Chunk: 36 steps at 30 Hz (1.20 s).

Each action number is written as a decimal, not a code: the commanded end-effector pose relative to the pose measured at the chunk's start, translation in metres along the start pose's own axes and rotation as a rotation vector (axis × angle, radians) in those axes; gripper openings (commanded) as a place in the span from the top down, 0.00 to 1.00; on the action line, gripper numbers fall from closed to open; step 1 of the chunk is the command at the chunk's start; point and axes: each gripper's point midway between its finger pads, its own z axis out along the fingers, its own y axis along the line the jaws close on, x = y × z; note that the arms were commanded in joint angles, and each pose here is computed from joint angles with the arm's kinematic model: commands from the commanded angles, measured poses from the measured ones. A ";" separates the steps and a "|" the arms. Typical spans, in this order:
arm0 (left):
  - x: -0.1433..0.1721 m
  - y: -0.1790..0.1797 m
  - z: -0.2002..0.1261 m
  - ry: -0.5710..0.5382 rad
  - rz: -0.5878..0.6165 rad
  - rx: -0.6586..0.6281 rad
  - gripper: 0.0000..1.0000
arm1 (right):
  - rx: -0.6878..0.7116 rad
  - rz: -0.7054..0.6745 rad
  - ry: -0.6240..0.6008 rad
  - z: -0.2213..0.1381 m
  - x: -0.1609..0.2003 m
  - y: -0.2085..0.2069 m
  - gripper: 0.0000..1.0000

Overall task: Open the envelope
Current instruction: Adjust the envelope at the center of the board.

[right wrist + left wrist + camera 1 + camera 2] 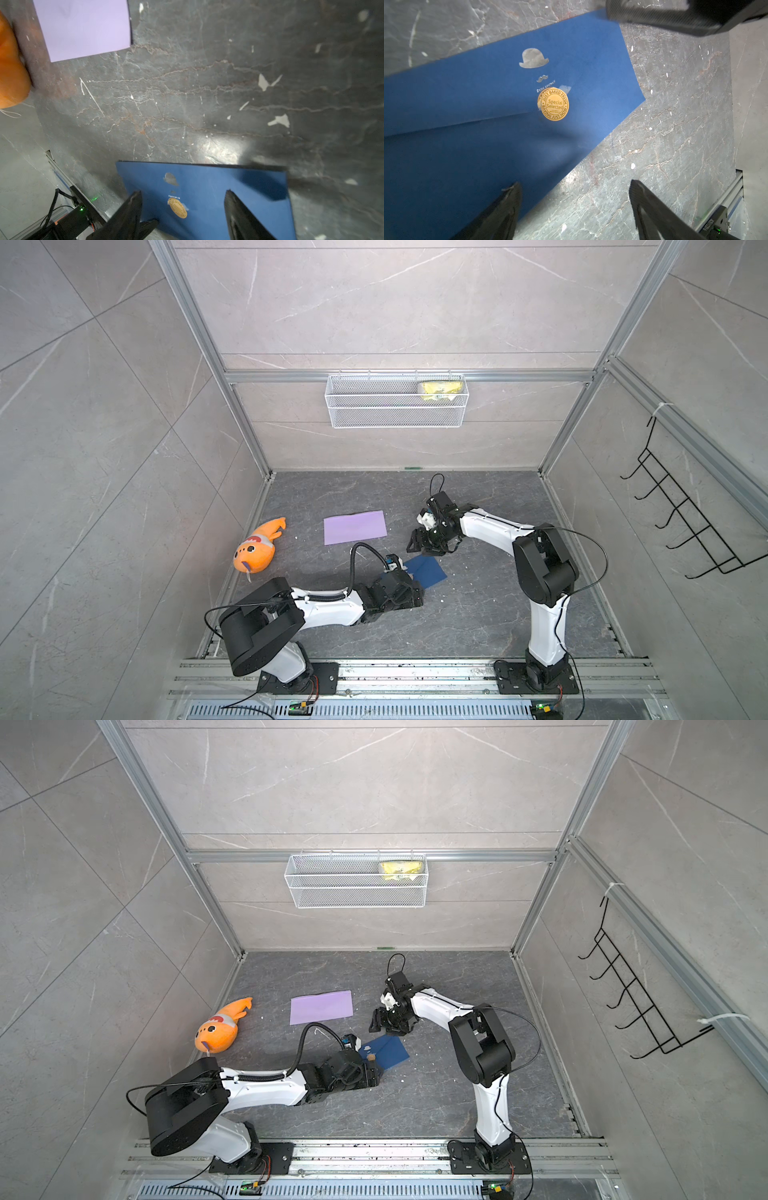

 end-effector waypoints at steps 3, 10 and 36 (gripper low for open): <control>-0.006 0.029 0.009 0.016 -0.032 -0.074 0.14 | 0.047 -0.002 0.043 0.014 0.010 -0.016 0.35; -0.043 0.055 0.026 0.031 -0.078 -0.097 0.14 | 0.088 0.019 0.027 0.012 0.020 -0.028 0.35; -0.205 0.060 0.020 -0.098 -0.011 -0.076 0.15 | 0.130 -0.014 -0.108 -0.025 -0.040 0.002 0.36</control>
